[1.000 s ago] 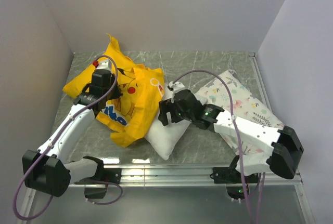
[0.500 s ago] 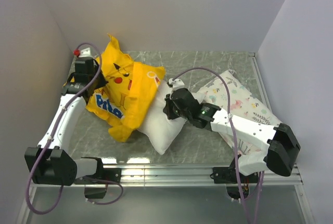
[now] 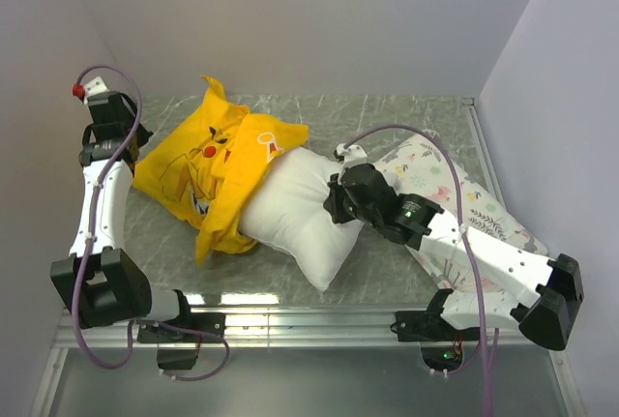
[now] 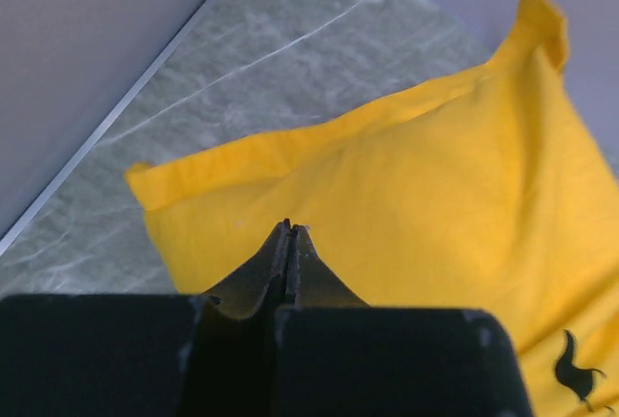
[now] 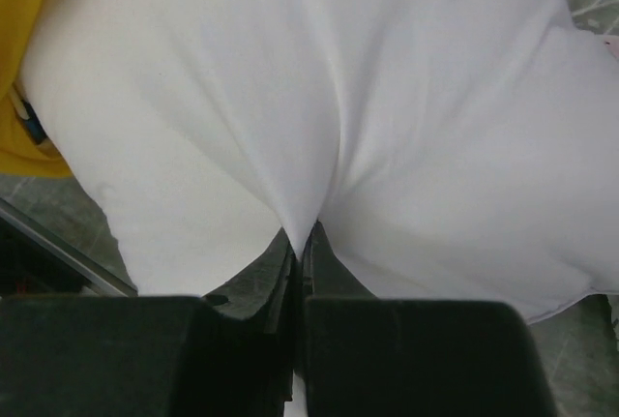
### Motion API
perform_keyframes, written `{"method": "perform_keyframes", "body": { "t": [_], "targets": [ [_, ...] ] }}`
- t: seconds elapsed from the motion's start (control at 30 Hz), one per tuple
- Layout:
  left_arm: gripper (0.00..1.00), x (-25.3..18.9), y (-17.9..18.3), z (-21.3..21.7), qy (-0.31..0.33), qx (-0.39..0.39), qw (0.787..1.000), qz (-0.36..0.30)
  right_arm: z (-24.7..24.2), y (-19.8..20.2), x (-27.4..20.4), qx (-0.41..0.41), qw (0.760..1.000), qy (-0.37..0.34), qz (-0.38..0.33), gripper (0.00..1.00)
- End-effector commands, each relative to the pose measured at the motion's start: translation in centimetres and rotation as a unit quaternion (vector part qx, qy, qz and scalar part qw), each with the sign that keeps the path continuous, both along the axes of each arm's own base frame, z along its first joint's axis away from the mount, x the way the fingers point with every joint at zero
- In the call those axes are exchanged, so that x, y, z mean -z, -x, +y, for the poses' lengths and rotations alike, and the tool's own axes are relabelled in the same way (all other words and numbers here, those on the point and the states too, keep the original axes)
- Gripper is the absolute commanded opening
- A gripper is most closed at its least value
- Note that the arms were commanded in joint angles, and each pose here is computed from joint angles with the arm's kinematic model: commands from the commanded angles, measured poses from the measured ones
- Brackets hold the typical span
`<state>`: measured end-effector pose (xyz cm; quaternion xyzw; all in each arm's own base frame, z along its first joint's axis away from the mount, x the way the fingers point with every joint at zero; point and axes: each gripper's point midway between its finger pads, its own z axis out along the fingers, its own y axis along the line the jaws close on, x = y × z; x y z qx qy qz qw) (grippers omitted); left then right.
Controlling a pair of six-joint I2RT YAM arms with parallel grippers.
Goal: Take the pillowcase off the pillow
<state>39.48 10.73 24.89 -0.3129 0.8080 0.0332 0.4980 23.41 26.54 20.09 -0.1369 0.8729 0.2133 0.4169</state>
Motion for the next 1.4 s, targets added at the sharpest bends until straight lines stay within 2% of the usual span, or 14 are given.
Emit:
{"method": "perform_keyframes", "body": {
  "t": [0.0,0.13,0.23,0.27,0.37,0.63,0.87,1.07,1.13,1.2,1.23,1.27,1.33,1.37],
  "targets": [
    [0.01,-4.3,-1.9,-1.8,0.000,0.042,0.996,-0.075,0.1,-0.7,-4.2,0.002,0.999,-0.030,-0.036,0.00],
    [0.01,-3.9,-1.6,-6.3,0.023,0.114,0.991,-0.073,1.1,-2.1,-8.4,0.000,0.998,-0.030,-0.064,0.00],
    [0.31,-4.2,-0.3,-8.9,0.027,0.154,0.985,-0.072,1.8,-3.2,-10.6,0.002,0.996,-0.028,-0.082,0.00],
    [0.51,-4.4,0.2,-10.3,0.028,0.172,0.982,-0.074,1.8,-3.4,-11.5,0.004,0.996,-0.030,-0.087,0.00],
    [0.70,-4.7,2.5,-12.1,0.037,0.195,0.976,-0.085,2.2,-3.9,-12.6,0.005,0.995,-0.029,-0.094,0.00],
    [0.78,-3.0,7.5,-15.3,0.073,0.273,0.956,-0.081,2.9,-5.1,-14.6,0.004,0.994,-0.021,-0.105,0.00],
    [0.82,0.6,6.7,-13.4,0.075,0.202,0.975,-0.052,2.9,-5.5,-17.4,0.008,0.992,-0.027,-0.122,0.00],
    [0.86,1.6,4.6,-13.8,0.099,0.196,0.974,-0.058,2.7,-5.5,-17.1,0.011,0.992,-0.023,-0.120,0.00],
    [0.84,2.1,3.7,-14.2,0.109,0.203,0.971,-0.063,2.7,-5.4,-17.1,0.008,0.993,-0.025,-0.119,0.00],
    [0.68,2.5,3.0,-14.6,0.121,0.206,0.969,-0.066,2.7,-5.4,-17.1,0.009,0.993,-0.023,-0.119,0.00],
    [0.38,2.7,2.8,-14.5,0.119,0.204,0.969,-0.064,2.7,-5.4,-17.4,0.009,0.992,-0.023,-0.121,0.00],
    [0.23,2.7,2.5,-14.3,0.115,0.201,0.971,-0.061,2.4,-5.5,-17.4,0.014,0.992,-0.019,-0.124,0.00],
    [0.01,2.4,1.6,-12.9,0.096,0.178,0.978,-0.055,2.0,-5.5,-18.2,0.019,0.991,-0.018,-0.130,0.00],
    [0.00,2.5,1.5,-12.2,0.087,0.166,0.981,-0.045,1.7,-5.5,-18.5,0.022,0.991,-0.017,-0.134,0.00]
  ]
}}
